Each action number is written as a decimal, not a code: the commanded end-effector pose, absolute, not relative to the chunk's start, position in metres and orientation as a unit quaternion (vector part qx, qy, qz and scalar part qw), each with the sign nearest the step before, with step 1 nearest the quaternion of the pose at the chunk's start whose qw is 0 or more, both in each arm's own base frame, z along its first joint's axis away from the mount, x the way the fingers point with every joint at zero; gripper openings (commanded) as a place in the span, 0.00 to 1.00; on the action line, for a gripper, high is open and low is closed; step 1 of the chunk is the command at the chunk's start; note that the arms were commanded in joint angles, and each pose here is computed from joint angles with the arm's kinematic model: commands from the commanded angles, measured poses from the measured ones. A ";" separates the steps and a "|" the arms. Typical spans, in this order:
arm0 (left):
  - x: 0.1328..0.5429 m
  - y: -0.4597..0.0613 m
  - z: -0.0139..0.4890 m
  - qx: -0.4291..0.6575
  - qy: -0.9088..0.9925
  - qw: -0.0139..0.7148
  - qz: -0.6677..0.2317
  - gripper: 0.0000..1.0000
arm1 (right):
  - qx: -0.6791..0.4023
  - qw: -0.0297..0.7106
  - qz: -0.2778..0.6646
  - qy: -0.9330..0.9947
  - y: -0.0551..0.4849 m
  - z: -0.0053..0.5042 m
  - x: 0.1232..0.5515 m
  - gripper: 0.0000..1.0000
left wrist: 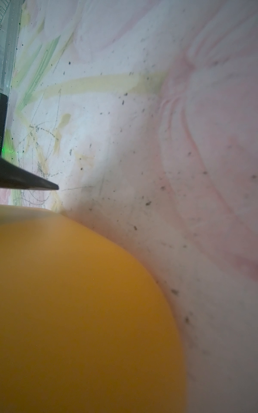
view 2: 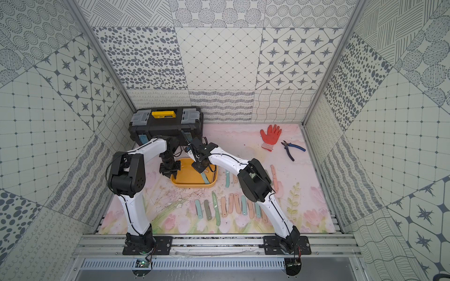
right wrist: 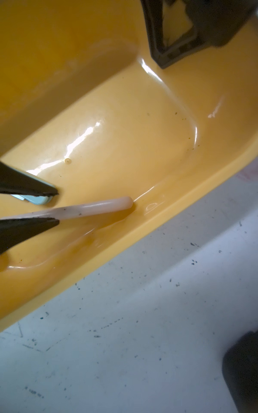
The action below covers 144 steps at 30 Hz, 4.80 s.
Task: Take the fruit knife out of the storage box
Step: Pick up the fruit knife from the storage box, then place the fruit knife at the center of the board.
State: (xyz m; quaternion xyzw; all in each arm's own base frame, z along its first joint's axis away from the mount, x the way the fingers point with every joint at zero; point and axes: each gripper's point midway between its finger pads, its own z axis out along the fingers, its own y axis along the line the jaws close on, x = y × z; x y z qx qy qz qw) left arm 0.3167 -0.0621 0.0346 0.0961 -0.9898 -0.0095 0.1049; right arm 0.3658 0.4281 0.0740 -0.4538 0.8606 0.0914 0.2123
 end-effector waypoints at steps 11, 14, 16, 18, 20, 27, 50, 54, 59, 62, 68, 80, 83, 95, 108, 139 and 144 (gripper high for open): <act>0.320 -0.053 0.039 0.103 -0.989 0.101 -0.032 0.19 | -0.463 0.177 0.057 0.866 0.430 0.029 0.371 0.35; 0.319 -0.052 0.038 0.103 -0.989 0.102 -0.034 0.19 | -0.466 0.168 0.062 0.866 0.430 0.024 0.367 0.41; 0.319 -0.052 0.038 0.103 -0.989 0.102 -0.034 0.19 | -0.468 0.164 0.063 0.866 0.430 0.022 0.365 0.46; 0.319 -0.052 0.038 0.104 -0.989 0.102 -0.034 0.18 | -0.468 0.164 0.065 0.866 0.429 0.023 0.365 0.49; 0.320 -0.052 0.038 0.104 -0.989 0.101 -0.034 0.18 | -0.469 0.163 0.071 0.865 0.430 0.025 0.363 0.50; 0.320 -0.051 0.038 0.105 -0.989 0.101 -0.036 0.18 | -0.478 0.140 0.075 0.864 0.429 0.014 0.356 0.47; 0.321 -0.053 0.040 0.106 -0.989 0.096 -0.031 0.18 | -0.467 0.210 0.076 0.855 0.435 0.065 0.372 0.28; 0.323 -0.052 0.042 0.107 -0.990 0.090 -0.032 0.18 | -0.469 0.225 0.080 0.850 0.438 0.088 0.375 0.28; 0.325 -0.052 0.046 0.108 -0.990 0.080 -0.033 0.19 | -0.462 0.244 0.083 0.849 0.440 0.112 0.379 0.27; 0.327 -0.052 0.047 0.108 -0.991 0.076 -0.032 0.25 | -0.454 0.260 0.098 0.847 0.443 0.130 0.379 0.27; 0.330 -0.051 0.053 0.110 -0.992 0.060 -0.030 0.38 | -0.445 0.269 0.104 0.848 0.445 0.145 0.381 0.27; 0.348 -0.050 0.083 0.128 -0.992 -0.022 0.003 0.41 | -0.418 0.285 0.112 0.855 0.437 0.174 0.379 0.27; 0.351 -0.050 0.092 0.129 -0.990 -0.045 0.010 0.40 | -0.407 0.285 0.122 0.859 0.434 0.183 0.375 0.27; 0.354 -0.051 0.119 0.134 -0.985 -0.106 0.026 0.40 | -0.286 0.276 0.122 0.909 0.376 0.198 0.336 0.26; 0.353 -0.058 0.121 0.136 -0.984 -0.103 0.049 0.40 | -0.117 0.255 0.082 0.956 0.224 0.157 0.271 0.26; 0.352 -0.057 0.115 0.135 -0.985 -0.093 0.044 0.40 | -0.088 0.179 0.177 0.964 0.306 0.053 0.342 0.25; 0.352 -0.057 0.115 0.136 -0.986 -0.091 0.043 0.40 | -0.068 0.185 0.175 0.965 0.309 0.048 0.356 0.25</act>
